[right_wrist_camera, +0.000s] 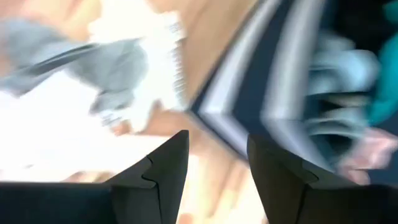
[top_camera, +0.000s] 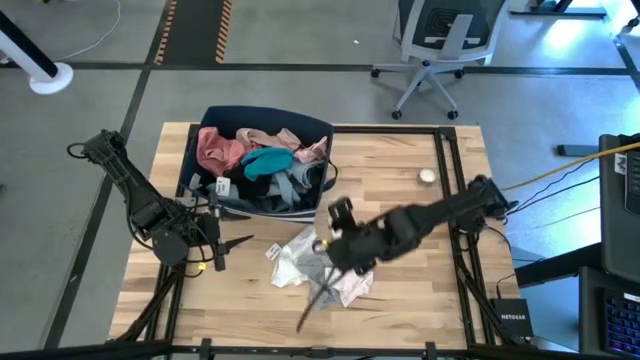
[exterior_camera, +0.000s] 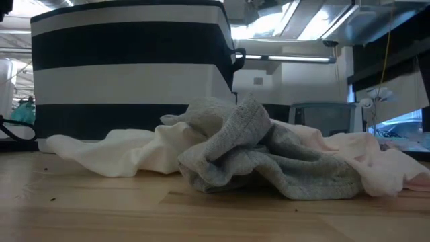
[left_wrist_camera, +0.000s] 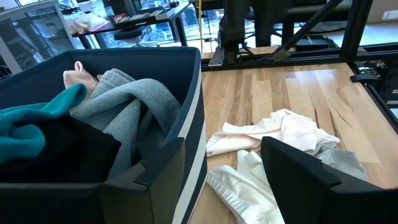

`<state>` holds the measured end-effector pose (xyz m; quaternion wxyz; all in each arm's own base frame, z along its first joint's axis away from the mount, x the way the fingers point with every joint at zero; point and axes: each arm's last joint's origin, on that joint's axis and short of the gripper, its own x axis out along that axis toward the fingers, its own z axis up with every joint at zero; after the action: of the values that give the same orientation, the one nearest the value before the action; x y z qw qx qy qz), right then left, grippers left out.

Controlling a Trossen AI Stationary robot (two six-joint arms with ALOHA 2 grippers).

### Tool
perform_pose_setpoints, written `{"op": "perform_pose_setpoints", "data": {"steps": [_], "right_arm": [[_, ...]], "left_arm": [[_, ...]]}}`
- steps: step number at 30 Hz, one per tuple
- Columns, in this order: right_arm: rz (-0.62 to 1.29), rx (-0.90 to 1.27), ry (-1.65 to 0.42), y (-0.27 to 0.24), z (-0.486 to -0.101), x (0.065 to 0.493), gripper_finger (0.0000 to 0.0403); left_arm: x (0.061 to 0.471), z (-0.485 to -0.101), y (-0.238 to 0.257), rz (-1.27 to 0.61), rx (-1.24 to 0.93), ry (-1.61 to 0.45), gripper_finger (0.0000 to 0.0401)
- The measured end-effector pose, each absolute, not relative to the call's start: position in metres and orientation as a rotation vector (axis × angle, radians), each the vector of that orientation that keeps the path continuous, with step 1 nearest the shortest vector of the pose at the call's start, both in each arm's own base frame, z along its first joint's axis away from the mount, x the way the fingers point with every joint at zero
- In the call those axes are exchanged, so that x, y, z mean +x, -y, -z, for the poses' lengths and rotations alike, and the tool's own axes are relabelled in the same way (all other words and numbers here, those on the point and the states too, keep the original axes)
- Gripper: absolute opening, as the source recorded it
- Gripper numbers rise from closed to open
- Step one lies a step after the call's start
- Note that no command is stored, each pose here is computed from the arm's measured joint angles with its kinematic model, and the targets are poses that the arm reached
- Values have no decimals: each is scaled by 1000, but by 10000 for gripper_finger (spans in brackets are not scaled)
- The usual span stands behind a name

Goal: Sort clothes
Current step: Put the light pink shirt into the blue laundry organizer

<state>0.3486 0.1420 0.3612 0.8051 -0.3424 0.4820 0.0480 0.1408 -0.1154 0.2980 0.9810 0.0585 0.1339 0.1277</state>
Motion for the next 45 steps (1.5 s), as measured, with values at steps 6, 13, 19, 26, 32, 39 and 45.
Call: {"op": "perform_pose_setpoints", "data": {"steps": [6,13,19,26,32,39,45], "right_arm": [[-227,-726,-1185,-182,-321,348,182],[-329,-695,-1318,-209,-270,363,182],[-384,-715,-1443,-218,-236,367,182],[-382,-679,-1465,-219,-225,368,182],[-389,-660,-1563,-215,-193,359,182],[-329,-748,-1649,-202,-160,348,182],[-344,-799,-1598,-199,-138,346,182]], "left_arm": [[141,-298,115,-257,118,-270,208],[141,-298,115,-258,114,-269,208],[141,-298,115,-258,114,-270,208],[142,-295,117,-244,99,-288,208],[143,-292,118,-238,109,-302,208],[143,-292,118,-238,109,-303,208],[143,-292,118,-238,111,-303,208]]}}
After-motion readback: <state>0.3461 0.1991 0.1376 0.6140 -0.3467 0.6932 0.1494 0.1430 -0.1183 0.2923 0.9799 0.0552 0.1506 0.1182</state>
